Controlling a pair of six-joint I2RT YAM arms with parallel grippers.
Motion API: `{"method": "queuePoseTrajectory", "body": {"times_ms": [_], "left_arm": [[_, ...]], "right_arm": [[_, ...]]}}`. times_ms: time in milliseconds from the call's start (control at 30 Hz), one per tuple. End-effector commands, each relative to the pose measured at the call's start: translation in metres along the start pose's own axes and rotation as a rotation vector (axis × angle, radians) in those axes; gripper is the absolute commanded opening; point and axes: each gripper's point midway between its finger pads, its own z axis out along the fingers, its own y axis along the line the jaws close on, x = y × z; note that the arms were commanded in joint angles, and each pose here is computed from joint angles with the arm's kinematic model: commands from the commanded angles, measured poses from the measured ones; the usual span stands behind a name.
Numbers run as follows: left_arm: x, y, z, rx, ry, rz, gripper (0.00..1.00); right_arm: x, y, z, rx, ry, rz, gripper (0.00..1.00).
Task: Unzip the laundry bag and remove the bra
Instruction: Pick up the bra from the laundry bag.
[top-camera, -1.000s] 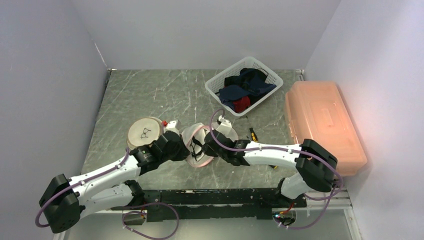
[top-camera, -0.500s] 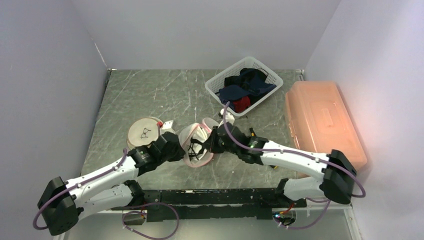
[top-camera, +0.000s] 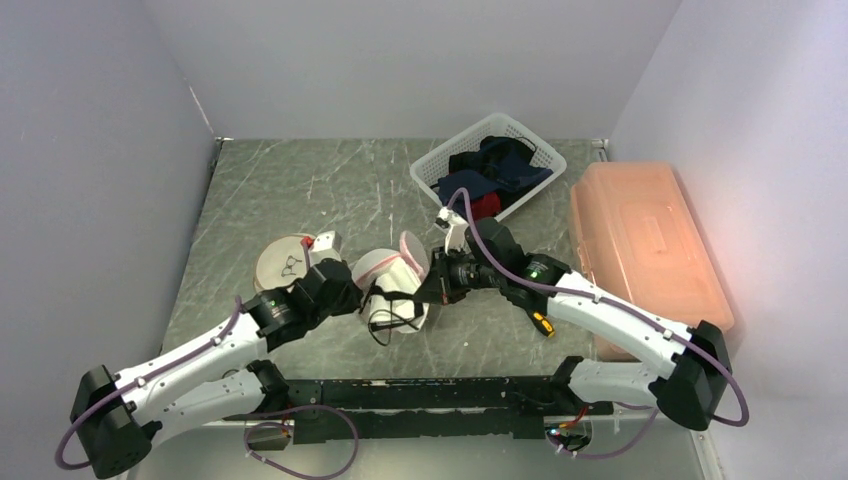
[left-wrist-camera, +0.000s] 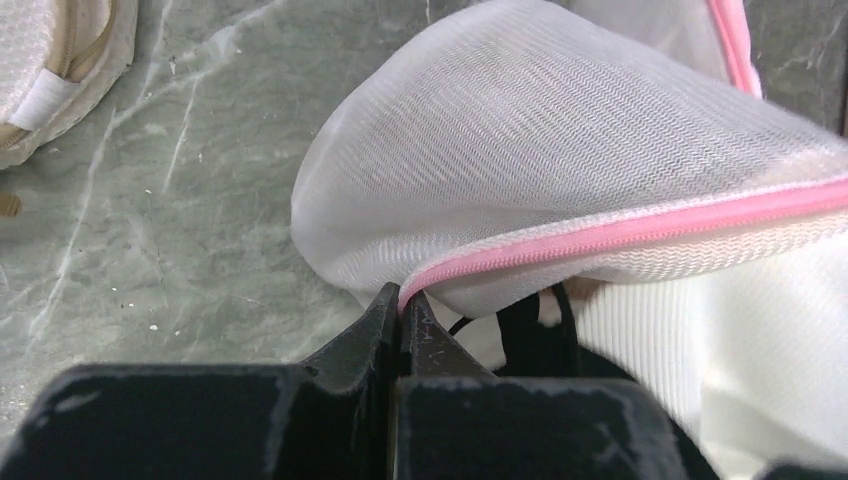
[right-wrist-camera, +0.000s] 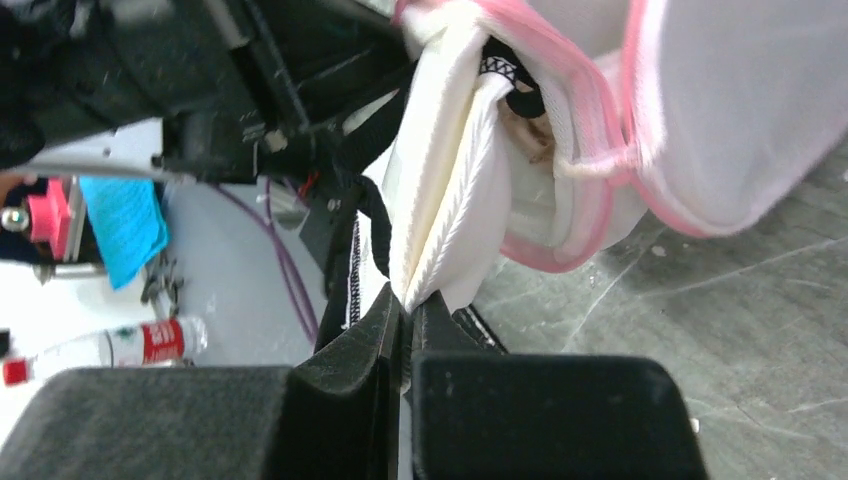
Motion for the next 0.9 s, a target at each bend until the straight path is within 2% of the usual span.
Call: {"method": "queuePoseTrajectory", "body": {"times_ms": [0, 233, 467, 600, 733, 867], "left_arm": [[-0.024, -0.010, -0.008, 0.001, -0.060, -0.010, 0.03], [-0.036, -0.017, -0.011, 0.003, -0.087, 0.006, 0.03], [-0.032, -0.014, -0.009, -0.007, -0.078, -0.007, 0.03], [-0.030, -0.008, -0.012, -0.014, -0.080, -0.014, 0.03], [-0.025, -0.003, -0.012, -0.014, -0.075, -0.025, 0.03], [-0.018, -0.001, -0.010, -0.005, -0.065, -0.036, 0.03]], "right_arm": [[0.002, 0.037, -0.021, -0.164, 0.088, -0.168, 0.00], [-0.004, 0.045, -0.037, -0.169, 0.098, -0.269, 0.00], [-0.042, 0.046, -0.061, -0.085, -0.016, -0.324, 0.00], [-0.093, 0.009, -0.086, 0.155, -0.223, -0.263, 0.00], [-0.144, -0.050, -0.128, 0.442, -0.505, -0.111, 0.00], [-0.186, -0.111, -0.170, 0.628, -0.775, 0.079, 0.00]]}}
